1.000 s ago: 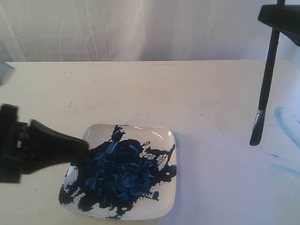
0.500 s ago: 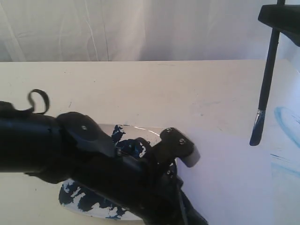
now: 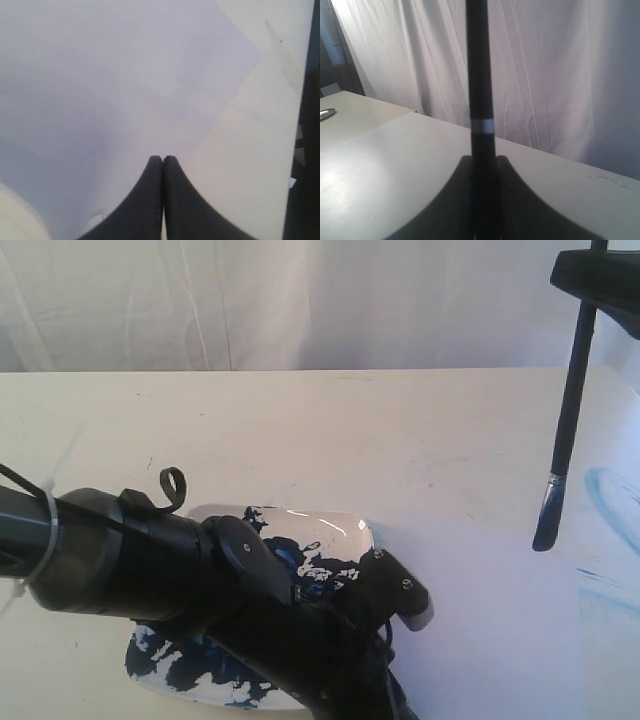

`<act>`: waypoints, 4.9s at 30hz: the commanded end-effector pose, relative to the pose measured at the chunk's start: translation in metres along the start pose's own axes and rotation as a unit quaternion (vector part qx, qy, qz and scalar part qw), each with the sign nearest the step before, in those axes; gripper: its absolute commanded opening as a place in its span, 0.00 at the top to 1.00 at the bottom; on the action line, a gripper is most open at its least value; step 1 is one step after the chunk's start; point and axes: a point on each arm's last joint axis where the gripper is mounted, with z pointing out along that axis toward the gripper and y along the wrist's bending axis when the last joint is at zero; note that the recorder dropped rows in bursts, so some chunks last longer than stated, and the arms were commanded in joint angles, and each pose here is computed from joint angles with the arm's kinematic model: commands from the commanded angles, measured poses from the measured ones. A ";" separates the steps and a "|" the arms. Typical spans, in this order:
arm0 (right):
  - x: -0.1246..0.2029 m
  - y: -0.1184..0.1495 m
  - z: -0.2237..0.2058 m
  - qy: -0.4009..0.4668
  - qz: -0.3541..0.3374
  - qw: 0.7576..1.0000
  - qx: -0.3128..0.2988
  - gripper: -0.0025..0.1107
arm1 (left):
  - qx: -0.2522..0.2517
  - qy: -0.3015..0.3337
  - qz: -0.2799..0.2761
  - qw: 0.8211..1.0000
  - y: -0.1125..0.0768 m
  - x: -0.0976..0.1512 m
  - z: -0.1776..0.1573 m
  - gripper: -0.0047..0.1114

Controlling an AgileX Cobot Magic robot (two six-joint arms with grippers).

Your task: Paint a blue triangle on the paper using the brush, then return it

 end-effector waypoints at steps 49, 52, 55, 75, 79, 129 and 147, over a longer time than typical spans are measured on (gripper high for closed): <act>0.013 0.007 0.070 0.034 -0.084 0.994 -0.068 0.98 | -0.043 -0.001 0.071 0.996 0.003 -0.004 -0.004 0.96; 0.025 0.000 0.077 0.039 -0.066 0.993 -0.091 0.98 | -0.048 -0.001 0.077 0.996 0.004 -0.004 -0.004 0.96; 0.041 -0.007 0.083 0.038 -0.059 0.989 -0.127 0.98 | -0.061 -0.005 0.079 0.995 0.006 -0.005 -0.004 0.96; 0.059 -0.016 0.089 0.049 -0.043 0.989 -0.134 0.98 | -0.054 0.025 0.079 0.995 0.012 0.006 0.009 0.96; 0.067 -0.013 0.090 0.056 -0.032 0.988 -0.138 0.98 | -0.054 0.025 0.079 0.995 0.012 0.006 0.009 0.96; 0.081 0.014 0.103 0.077 0.005 0.980 -0.183 0.98 | -0.024 0.060 0.081 0.995 0.012 0.016 0.018 0.96; 0.090 0.013 0.108 0.086 0.015 0.978 -0.189 0.98 | -0.045 0.079 0.090 0.992 0.013 0.016 0.011 0.96</act>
